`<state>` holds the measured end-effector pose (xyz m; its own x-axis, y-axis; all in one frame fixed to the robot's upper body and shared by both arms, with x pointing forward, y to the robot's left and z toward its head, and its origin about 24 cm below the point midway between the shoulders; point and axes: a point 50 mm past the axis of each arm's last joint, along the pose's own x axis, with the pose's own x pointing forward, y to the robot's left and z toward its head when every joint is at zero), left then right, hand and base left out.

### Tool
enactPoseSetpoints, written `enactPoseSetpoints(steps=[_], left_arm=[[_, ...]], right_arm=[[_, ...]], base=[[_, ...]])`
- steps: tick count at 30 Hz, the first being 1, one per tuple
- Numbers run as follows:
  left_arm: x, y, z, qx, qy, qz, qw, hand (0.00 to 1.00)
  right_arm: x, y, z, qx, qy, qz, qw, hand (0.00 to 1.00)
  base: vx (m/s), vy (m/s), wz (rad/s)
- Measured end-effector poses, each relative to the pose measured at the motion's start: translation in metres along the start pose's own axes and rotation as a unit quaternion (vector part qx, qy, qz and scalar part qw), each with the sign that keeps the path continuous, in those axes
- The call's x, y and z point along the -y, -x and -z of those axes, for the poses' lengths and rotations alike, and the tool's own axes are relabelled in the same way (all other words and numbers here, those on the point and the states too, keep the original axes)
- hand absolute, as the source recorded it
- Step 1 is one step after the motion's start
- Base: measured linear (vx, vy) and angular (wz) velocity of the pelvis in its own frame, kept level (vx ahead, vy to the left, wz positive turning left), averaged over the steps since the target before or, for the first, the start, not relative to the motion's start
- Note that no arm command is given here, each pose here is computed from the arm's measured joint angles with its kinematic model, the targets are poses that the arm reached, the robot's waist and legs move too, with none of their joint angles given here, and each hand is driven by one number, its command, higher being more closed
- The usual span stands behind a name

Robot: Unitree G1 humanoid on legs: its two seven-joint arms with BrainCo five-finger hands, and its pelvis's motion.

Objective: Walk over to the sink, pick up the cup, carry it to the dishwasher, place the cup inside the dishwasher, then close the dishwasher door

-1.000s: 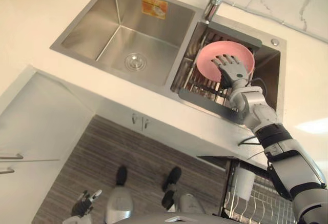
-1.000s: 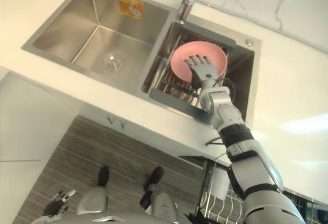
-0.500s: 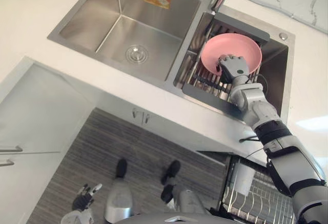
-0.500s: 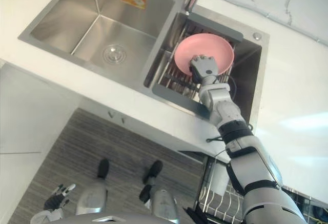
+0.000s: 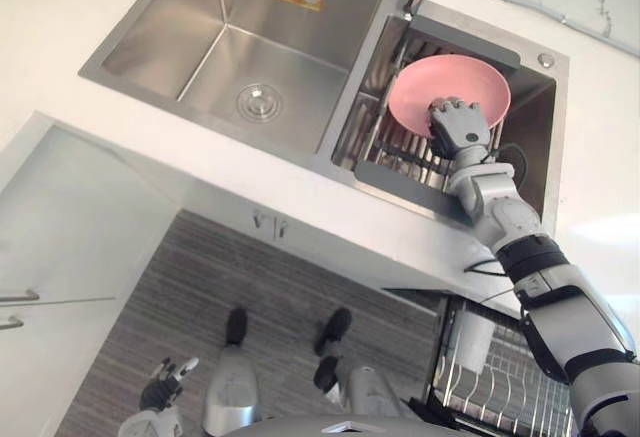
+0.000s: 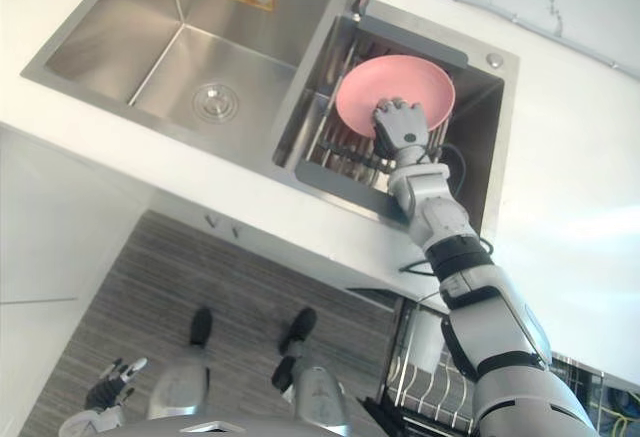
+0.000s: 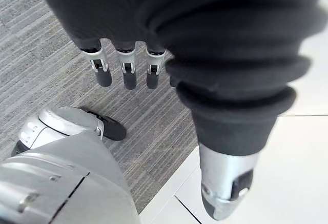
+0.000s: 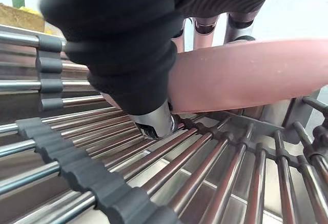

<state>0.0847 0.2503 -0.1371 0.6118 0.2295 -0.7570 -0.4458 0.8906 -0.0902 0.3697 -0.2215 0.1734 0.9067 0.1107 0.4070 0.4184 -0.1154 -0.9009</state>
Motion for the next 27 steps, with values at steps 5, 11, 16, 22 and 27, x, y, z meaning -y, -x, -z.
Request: enactPoseSetpoints(steps=[5, 11, 16, 22, 27], left_arm=[[-0.001, 0.001, 0.001, 0.002, 0.000, -0.002, 1.000, 0.00], [-0.002, 0.002, 0.002, 0.005, -0.001, -0.003, 1.000, 0.00], [0.000, 0.002, 0.005, -0.001, 0.002, -0.003, 1.000, 0.00], [0.005, 0.003, 0.012, -0.009, 0.009, 0.000, 1.000, 0.00], [0.003, 0.004, 0.016, -0.016, 0.009, -0.004, 1.000, 0.00]], right_arm=[[0.010, 0.004, 0.006, -0.014, -0.038, 0.047, 0.998, 1.00], [0.042, 0.000, 0.013, -0.031, -0.063, 0.150, 0.986, 1.00], [0.060, 0.000, 0.025, -0.043, -0.064, 0.190, 0.979, 1.00], [0.058, 0.006, 0.019, -0.026, -0.086, 0.189, 0.978, 1.00], [0.058, 0.007, 0.018, -0.021, -0.094, 0.187, 0.978, 1.00]], base=[[0.00, 0.000, -0.01], [0.00, 0.002, -0.04], [0.00, 0.004, -0.01], [0.00, 0.000, 0.00], [0.00, 0.000, 0.00]])
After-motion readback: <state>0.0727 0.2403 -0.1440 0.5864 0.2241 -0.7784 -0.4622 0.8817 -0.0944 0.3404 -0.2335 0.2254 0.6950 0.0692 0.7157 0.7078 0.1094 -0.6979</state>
